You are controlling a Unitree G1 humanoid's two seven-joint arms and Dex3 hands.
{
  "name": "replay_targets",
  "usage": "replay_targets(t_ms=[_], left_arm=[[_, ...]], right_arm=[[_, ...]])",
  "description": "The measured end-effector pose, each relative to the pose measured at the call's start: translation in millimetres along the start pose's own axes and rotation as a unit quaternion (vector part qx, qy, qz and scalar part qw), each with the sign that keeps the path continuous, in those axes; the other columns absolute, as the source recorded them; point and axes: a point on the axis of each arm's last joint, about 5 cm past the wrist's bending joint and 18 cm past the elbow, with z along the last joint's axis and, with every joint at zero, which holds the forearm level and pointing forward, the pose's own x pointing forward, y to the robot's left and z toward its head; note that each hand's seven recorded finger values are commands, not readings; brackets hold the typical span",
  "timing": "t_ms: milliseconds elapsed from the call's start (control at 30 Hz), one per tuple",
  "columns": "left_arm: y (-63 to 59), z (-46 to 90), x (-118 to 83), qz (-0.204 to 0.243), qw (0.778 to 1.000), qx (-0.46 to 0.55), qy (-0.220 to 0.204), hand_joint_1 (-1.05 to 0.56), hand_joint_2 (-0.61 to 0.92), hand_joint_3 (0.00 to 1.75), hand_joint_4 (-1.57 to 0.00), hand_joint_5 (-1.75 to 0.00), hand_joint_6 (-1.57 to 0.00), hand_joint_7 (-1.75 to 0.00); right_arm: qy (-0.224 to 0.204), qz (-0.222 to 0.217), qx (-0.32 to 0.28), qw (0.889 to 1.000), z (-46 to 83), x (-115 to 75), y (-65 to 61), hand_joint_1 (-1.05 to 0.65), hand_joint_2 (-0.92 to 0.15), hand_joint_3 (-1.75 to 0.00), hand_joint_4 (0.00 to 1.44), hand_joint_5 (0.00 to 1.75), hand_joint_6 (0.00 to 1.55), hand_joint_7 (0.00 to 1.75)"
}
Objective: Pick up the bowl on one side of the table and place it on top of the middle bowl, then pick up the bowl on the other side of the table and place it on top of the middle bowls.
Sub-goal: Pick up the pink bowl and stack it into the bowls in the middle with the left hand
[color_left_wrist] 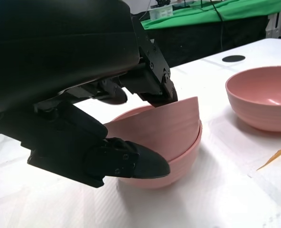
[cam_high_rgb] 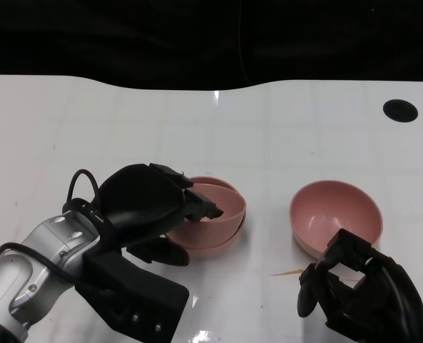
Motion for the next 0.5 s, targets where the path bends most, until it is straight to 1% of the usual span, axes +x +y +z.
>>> replay_targets(t_ms=[200,233,267,367,500], left_arm=[[-3.9,-0.9,-1.0,-0.008,1.000,-0.005,0.011,-0.85,0.92,0.49,-0.24,0.00,-0.52,0.00],[-5.0,-1.6,-1.0,-0.010,1.000,-0.007,0.013,-0.87,0.92,0.53,-0.17,0.00,-0.48,0.00],[-7.8,-2.9,-1.3,-0.013,1.000,-0.009,0.015,-0.88,0.92,0.57,-0.12,0.00,-0.45,0.00],[-18.5,-6.7,-3.3,-0.020,0.999,-0.017,0.022,-0.89,0.92,0.60,-0.08,0.00,-0.43,0.00],[-22.6,-8.9,-4.5,-0.015,0.999,-0.021,0.027,-0.88,0.92,0.61,-0.07,0.00,-0.41,0.00]], right_arm=[[-0.001,0.000,-0.001,1.000,0.1,-0.1,-0.1,-0.12,-0.54,-1.01,0.92,1.67,0.87,1.35],[-0.001,0.000,-0.001,1.000,0.2,-0.1,-0.2,-0.12,-0.54,-1.00,0.92,1.66,0.87,1.34],[-0.001,0.000,-0.001,1.000,0.3,-0.2,-0.3,-0.12,-0.55,-0.99,0.92,1.66,0.87,1.34],[-0.001,-0.003,-0.002,1.000,0.6,-1.0,-1.4,-0.11,-0.56,-0.98,0.92,1.65,0.88,1.33],[-0.002,-0.005,-0.002,1.000,0.9,-1.4,-2.1,-0.11,-0.57,-0.96,0.92,1.66,0.88,1.33]])
